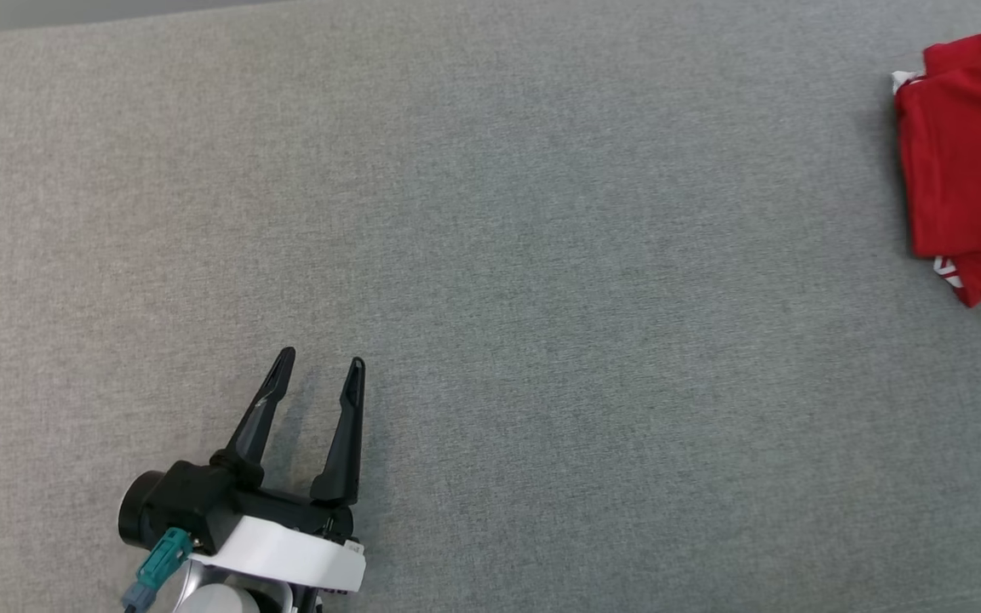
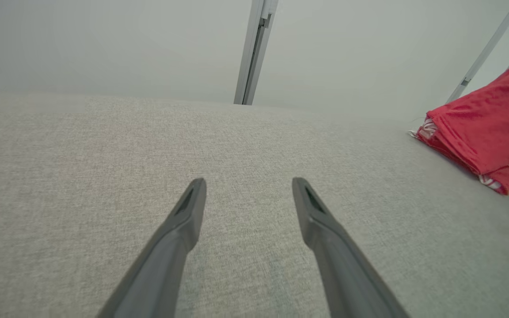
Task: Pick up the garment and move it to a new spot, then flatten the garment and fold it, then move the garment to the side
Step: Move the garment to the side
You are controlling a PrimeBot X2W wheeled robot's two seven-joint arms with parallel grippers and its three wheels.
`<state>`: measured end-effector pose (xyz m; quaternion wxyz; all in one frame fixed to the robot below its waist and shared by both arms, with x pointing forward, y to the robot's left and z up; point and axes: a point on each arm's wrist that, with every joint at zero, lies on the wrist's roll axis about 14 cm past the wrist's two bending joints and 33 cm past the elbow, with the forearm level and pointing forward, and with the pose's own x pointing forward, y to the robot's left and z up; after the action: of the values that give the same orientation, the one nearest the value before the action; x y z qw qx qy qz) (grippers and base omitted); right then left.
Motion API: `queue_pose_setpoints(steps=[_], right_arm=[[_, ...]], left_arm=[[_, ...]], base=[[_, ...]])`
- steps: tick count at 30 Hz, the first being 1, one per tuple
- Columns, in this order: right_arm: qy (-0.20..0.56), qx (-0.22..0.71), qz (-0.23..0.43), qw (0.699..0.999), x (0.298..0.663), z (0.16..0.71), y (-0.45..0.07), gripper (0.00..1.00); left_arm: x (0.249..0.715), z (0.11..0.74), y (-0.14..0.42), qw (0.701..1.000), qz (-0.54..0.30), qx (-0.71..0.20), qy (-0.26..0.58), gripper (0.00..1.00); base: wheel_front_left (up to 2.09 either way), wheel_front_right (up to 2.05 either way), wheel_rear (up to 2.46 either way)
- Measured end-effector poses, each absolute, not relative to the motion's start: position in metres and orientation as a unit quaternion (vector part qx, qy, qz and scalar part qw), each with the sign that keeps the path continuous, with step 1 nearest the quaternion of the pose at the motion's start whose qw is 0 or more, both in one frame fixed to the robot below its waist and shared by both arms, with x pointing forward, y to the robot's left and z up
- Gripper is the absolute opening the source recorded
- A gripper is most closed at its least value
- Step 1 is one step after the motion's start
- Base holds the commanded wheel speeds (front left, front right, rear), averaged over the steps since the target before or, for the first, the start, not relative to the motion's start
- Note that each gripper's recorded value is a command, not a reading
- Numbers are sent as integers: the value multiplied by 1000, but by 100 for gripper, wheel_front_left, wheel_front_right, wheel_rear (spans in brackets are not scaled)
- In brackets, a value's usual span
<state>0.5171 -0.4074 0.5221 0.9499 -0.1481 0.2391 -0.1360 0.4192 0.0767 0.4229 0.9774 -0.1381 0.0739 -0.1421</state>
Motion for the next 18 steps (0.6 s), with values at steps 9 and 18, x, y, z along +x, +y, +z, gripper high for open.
queue_pose_setpoints(steps=[9, 18], right_arm=[[278, -191, -161, 927, 523, 488, -428, 4], [254, -210, -171, 929, 533, 482, -432, 100]], left_arm=[[417, 407, 89, 979, -124, -132, 94, 100], [416, 398, 93, 979, -119, -130, 105, 100]], base=[[0, 0, 0], [0, 0, 0]])
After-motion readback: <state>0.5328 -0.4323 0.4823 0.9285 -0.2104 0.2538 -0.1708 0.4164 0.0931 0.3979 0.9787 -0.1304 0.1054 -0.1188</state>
